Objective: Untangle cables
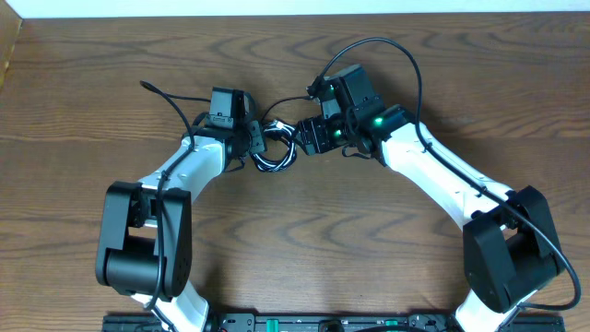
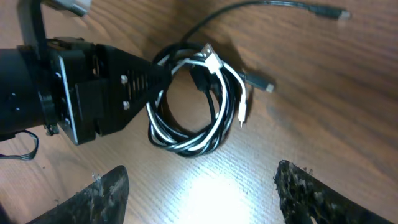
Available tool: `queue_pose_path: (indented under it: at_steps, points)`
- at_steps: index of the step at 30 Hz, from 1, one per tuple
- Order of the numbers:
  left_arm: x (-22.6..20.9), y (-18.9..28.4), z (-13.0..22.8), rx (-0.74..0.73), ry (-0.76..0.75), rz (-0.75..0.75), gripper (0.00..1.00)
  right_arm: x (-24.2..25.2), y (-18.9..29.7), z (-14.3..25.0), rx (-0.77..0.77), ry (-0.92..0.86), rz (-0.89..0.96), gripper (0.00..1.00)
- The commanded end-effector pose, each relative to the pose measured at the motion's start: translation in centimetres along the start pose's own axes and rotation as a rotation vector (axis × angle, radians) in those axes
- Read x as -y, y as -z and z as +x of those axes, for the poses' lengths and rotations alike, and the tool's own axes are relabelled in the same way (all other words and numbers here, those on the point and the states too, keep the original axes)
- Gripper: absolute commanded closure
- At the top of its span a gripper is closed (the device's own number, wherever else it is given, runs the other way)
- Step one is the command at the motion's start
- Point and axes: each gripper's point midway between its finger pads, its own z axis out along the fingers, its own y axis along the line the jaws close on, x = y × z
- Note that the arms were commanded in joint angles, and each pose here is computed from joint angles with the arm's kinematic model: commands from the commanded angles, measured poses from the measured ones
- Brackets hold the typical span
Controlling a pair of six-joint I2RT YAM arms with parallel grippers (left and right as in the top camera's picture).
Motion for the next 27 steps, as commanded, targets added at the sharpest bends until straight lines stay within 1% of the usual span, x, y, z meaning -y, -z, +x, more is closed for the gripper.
queue_pose_path:
  at_steps: [1,2,3,5,7,8,9,10,13,14,16,19,22,25,27]
  points:
    - [-0.8,-1.2,0.6,-0.026,0.061,-0.033,0.51,1.3,-0.2,-0.3,0.011,0.077,0.078,0.29]
    - [-0.9,-1.6,1.0,-0.039,0.074,-0.034,0.53,1.4,-0.2,-0.1,0.003,0.099,0.09,0.28]
    - [-1.0,-1.8,1.2,-0.048,0.08,-0.033,0.57,1.5,-0.2,0.1,-0.004,0.113,0.096,0.28]
    - [-0.7,-2.2,1.5,-0.063,0.082,-0.015,0.71,1.5,-0.3,0.5,-0.018,0.15,0.101,0.28]
    - [-0.2,-2.1,1.6,-0.07,0.082,0.016,0.78,1.6,-0.4,0.7,-0.023,0.154,0.103,0.28]
    - [0.2,-2.1,1.6,-0.075,0.081,0.037,0.81,1.8,-0.4,0.9,-0.026,0.153,0.108,0.29]
    - [0.7,-2.1,1.7,-0.083,0.081,0.062,0.81,2.0,-0.5,0.9,-0.027,0.151,0.116,0.29]
    - [1.1,-2.0,1.8,-0.091,0.082,0.087,0.85,2.4,-0.5,1.0,-0.028,0.149,0.135,0.31]
    - [2.4,-1.8,2.2,-0.119,0.082,0.162,0.89,3.5,-0.5,1.3,-0.029,0.148,0.194,0.34]
    - [2.7,-1.8,2.3,-0.125,0.082,0.177,0.92,3.8,-0.5,1.3,-0.03,0.147,0.205,0.36]
    - [3.1,-1.7,2.4,-0.132,0.068,0.203,0.92,4.0,-0.5,1.4,-0.031,0.155,0.216,0.4]
    - [4.3,-1.4,2.5,-0.135,-0.01,0.275,0.92,4.1,-0.5,1.4,-0.034,0.197,0.218,0.46]
    - [4.8,-1.3,2.7,-0.138,-0.031,0.294,0.92,4.1,-0.6,1.5,-0.043,0.228,0.218,0.56]
    - [5.2,-1.3,2.9,-0.142,-0.039,0.298,0.92,4.3,-0.7,2.0,-0.062,0.223,0.221,0.56]
    - [5.5,-1.3,3.1,-0.146,-0.046,0.301,0.92,4.5,-0.9,2.4,-0.079,0.218,0.224,0.53]
